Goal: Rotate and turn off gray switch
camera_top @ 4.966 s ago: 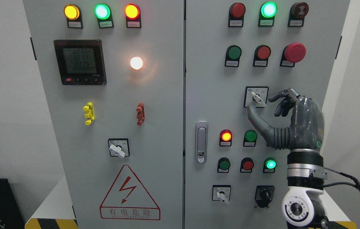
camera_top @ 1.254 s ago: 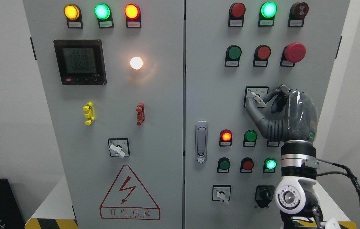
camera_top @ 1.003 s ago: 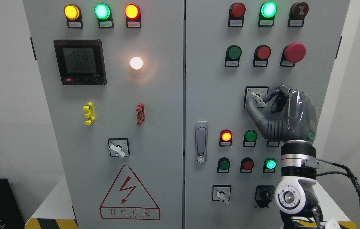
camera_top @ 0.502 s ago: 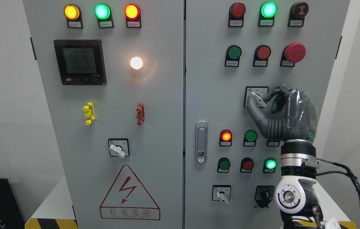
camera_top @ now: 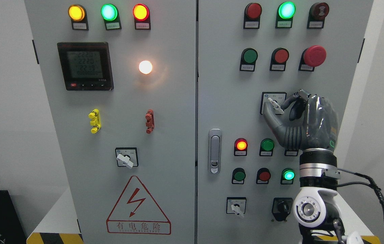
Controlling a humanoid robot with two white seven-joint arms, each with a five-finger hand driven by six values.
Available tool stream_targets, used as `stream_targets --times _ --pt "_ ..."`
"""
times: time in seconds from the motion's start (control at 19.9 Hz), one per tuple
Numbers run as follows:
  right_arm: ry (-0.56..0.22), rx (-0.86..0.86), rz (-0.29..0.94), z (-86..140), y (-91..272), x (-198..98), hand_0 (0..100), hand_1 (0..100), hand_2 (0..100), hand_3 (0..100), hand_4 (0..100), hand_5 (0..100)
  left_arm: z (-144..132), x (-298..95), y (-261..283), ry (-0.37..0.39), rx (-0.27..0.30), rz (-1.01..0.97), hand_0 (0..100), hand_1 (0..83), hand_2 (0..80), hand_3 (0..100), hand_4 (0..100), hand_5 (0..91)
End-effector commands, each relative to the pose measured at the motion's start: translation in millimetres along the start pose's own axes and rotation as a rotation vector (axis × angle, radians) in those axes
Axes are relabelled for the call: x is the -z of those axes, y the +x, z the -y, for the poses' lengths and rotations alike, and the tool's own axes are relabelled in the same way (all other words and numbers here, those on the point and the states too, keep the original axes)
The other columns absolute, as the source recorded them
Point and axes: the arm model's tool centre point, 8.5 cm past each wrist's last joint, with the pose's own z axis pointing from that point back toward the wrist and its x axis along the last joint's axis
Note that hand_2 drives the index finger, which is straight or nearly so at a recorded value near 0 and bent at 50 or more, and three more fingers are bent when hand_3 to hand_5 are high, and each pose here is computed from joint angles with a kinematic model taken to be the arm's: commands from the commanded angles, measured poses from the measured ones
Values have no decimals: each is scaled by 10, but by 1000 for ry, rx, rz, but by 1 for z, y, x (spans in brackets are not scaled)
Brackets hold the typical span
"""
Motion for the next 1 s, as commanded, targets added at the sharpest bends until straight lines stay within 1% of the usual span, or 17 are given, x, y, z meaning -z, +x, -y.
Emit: stream_targets --times 0.0,0.65,0.95 --pt "2 6 -1 -1 1 0 287 520 676 964 918 1000 0 1 15 1 -29 34 120 389 0 0 0 0" --pt "12 9 5 -4 4 -1 347 518 699 973 919 1000 0 1 15 1 -28 34 120 389 0 0 0 0" --pt "13 11 5 -4 4 -1 356 522 708 975 919 1000 0 1 15 1 -29 34 120 389 0 0 0 0"
